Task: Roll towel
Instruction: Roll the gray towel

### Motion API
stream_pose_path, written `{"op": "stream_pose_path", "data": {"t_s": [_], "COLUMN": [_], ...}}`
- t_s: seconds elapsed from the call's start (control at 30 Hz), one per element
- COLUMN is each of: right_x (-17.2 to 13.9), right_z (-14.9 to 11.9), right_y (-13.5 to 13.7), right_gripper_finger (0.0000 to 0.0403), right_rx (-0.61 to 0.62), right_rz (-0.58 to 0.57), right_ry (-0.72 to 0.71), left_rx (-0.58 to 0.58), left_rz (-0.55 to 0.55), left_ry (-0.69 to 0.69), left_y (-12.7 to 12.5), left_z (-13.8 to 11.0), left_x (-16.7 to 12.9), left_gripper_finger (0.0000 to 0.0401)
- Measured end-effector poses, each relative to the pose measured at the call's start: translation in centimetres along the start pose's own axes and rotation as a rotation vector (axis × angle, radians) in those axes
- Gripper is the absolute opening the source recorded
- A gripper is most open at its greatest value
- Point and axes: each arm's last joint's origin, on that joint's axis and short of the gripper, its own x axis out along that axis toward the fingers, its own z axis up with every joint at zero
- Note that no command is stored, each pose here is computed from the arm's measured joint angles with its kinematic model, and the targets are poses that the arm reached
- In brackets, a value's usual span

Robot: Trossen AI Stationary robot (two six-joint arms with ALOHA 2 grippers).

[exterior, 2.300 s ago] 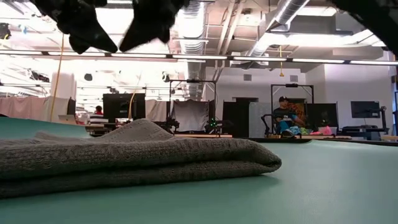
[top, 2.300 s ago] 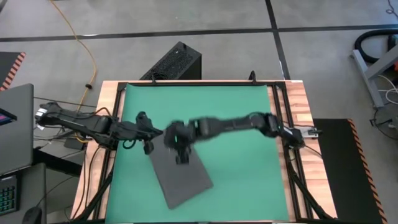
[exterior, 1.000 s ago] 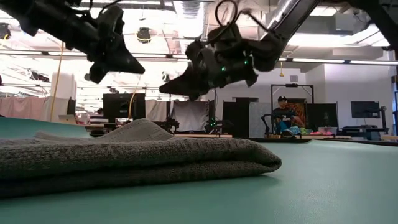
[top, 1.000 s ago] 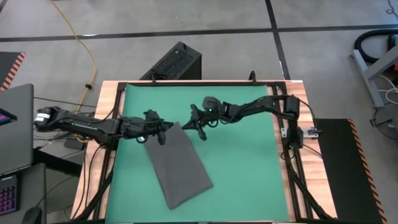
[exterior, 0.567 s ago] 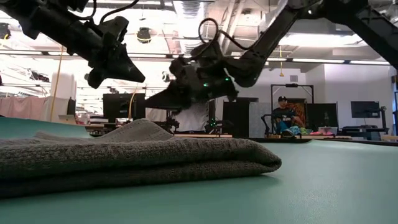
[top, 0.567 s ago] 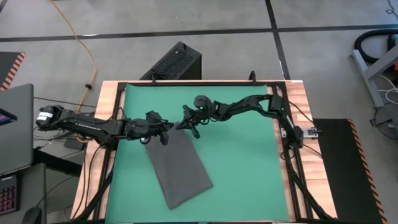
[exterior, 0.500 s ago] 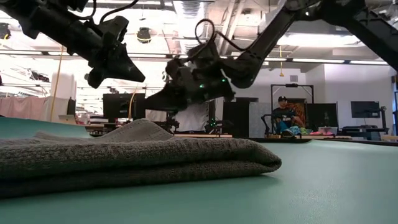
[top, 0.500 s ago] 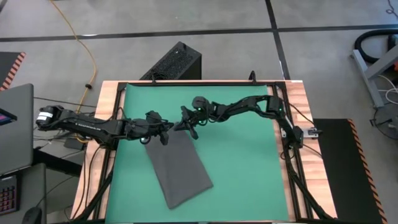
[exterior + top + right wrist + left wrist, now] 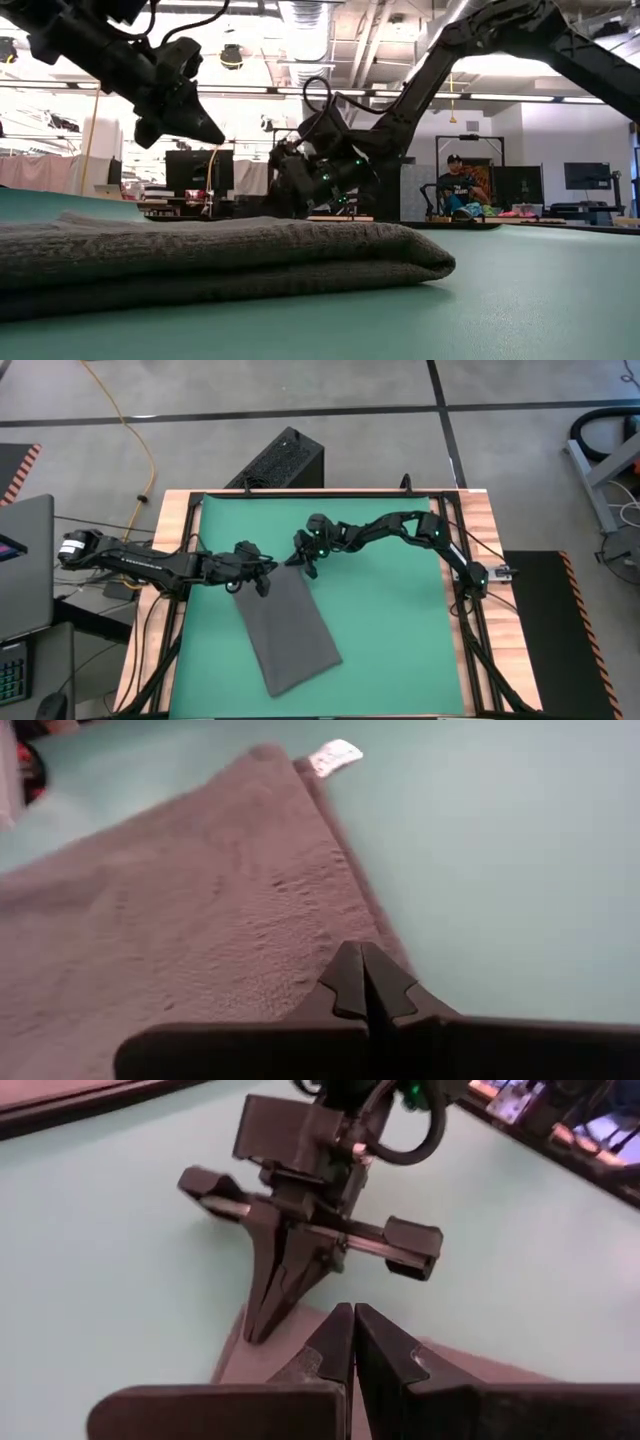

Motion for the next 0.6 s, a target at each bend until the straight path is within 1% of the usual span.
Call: {"op": "stream_pose_path", "data": {"t_s": [0.1, 0.17, 0.27, 0.33, 0.43, 0.53, 0.6], "right_x": [0.0, -0.2, -0.7, -1.2, -1.9, -2.3, -2.7], "right_z": [-0.1, -0.1, 0.2, 0.7, 1.8, 2.9, 3.7], "right_y": [-0.2, -0.4, -1.1, -1.3, -1.2, -0.8, -0.5], "right_gripper_finger": [0.0002, 0.0002, 0.0002, 0.0002, 0.0002, 0.0002, 0.0002], "right_rx": [-0.002, 0.015, 0.057, 0.067, 0.051, 0.051, 0.045], "right_rz": [-0.063, -0.095, -0.104, -0.106, -0.113, -0.106, -0.081], "right_ry": [0.004, 0.006, -0.002, -0.013, -0.034, -0.062, -0.071], "left_rx": [0.001, 0.004, 0.014, 0.022, 0.008, -0.005, -0.007], "left_rz": [0.015, 0.005, -0.042, -0.048, -0.025, 0.007, 0.051], "left_ry": [0.027, 0.049, 0.077, 0.101, 0.142, 0.138, 0.13], "left_y": [0.2, 0.2, -0.1, 0.0, 0.7, 1.5, 2.1], "left_z": [-0.3, -0.4, -0.8, -1.6, -3.4, -4.8, -5.4], "left_x": [0.0, 0.0, -0.1, -0.2, -0.3, -0.3, -0.3], "left_gripper_finger": [0.0, 0.0, 0.0, 0.0, 0.0, 0.0, 0.0]}}
